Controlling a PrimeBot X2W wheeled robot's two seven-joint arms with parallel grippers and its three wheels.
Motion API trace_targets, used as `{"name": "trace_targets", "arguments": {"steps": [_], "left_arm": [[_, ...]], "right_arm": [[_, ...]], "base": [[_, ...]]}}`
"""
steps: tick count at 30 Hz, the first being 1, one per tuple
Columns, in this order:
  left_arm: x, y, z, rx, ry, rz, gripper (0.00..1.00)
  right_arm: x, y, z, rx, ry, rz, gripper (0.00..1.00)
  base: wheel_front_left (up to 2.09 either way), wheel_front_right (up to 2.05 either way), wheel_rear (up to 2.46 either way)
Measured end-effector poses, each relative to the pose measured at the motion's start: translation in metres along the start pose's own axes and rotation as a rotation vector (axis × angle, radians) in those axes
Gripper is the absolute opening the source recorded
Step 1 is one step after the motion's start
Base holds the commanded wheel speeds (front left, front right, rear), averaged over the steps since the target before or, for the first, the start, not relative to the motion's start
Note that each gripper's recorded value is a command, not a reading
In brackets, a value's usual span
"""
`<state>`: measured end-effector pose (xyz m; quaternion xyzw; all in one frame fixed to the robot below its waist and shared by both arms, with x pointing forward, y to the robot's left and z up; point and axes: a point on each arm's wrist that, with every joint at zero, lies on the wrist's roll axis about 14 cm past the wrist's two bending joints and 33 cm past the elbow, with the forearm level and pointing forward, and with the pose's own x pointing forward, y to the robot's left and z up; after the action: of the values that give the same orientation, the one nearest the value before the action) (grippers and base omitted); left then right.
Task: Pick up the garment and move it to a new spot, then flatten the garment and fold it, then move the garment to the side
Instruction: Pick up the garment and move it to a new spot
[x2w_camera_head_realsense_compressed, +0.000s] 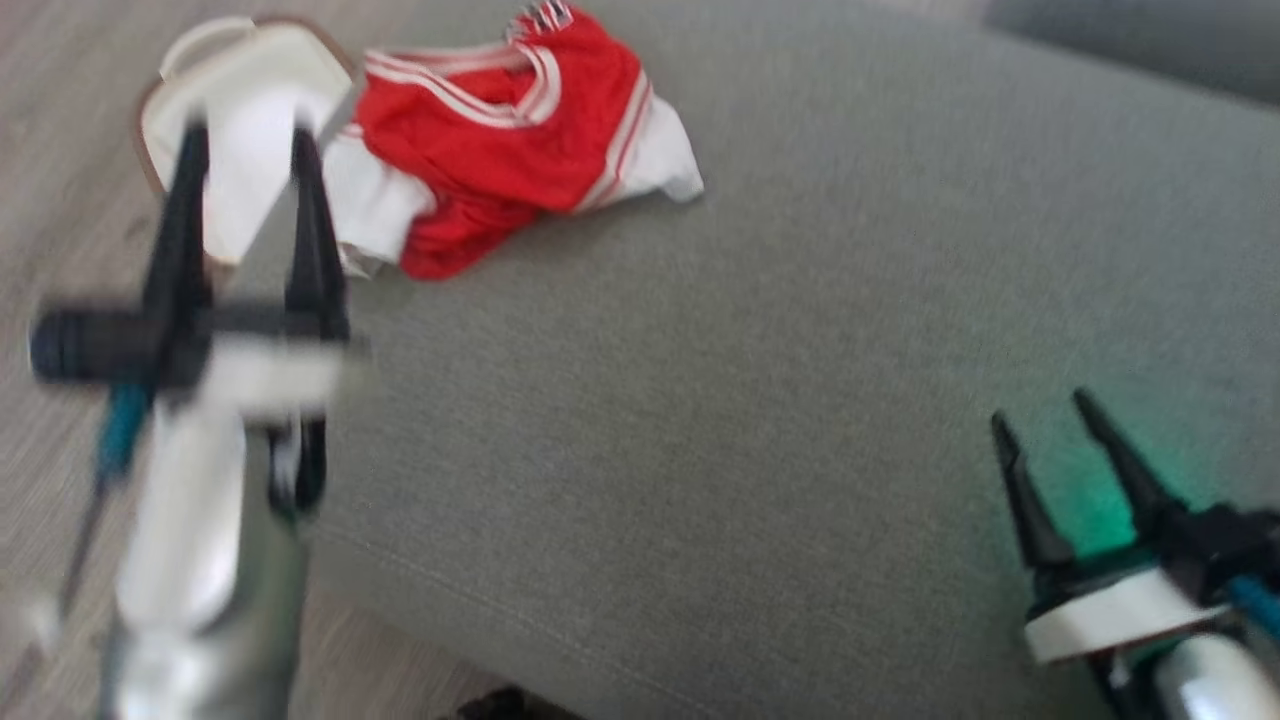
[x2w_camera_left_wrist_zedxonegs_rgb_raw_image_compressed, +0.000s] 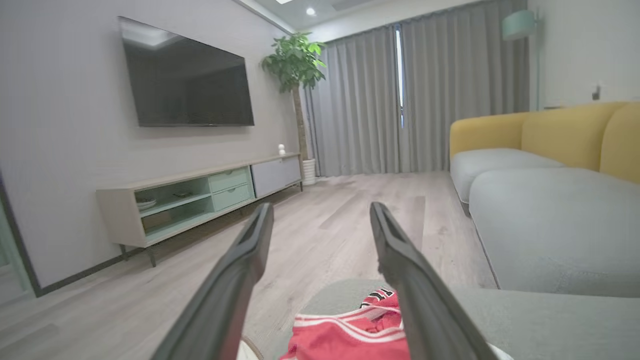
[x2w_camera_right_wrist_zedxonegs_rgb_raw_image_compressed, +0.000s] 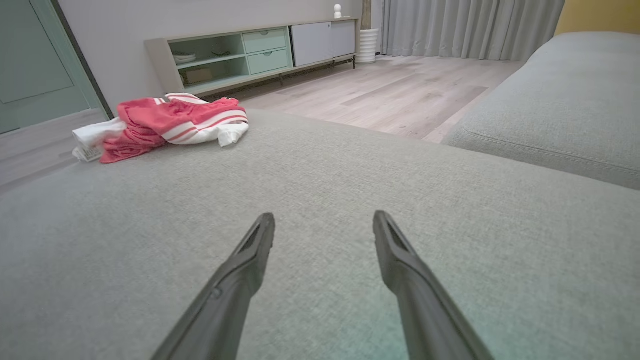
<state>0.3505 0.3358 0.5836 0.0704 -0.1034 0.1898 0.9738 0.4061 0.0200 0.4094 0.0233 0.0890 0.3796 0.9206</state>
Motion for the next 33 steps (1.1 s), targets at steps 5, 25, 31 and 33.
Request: {"name": "trace_targets", "arguments": {"steps": [5, 25, 31, 33], "left_arm": [[0.077, -0.03, -0.03, -0.016, 0.144, -0.079, 1.0], [0.073, -0.124, -0.23, -0.11, 0.954, -0.236, 0.0], [0.115, -0.131, -0.177, -0.082, 0.707, -0.294, 0.0], [0.133, -0.134, -0.146, -0.074, 0.612, -0.319, 0.0]], "right_arm": [[0.015, -0.031, -0.007, -0.028, 0.003, -0.007, 1.0], [-0.003, -0.086, -0.025, -0.019, 0.051, -0.118, 1.0], [-0.007, -0.078, -0.018, -0.009, 0.025, -0.129, 1.0], [-0.009, -0.071, -0.014, -0.001, 0.009, -0.13, 1.0]], "base": [[0.0, 0.0, 0.0], [0.0, 0.0, 0.0], [0.0, 0.0, 0.0], [0.0, 0.0, 0.0]]}}
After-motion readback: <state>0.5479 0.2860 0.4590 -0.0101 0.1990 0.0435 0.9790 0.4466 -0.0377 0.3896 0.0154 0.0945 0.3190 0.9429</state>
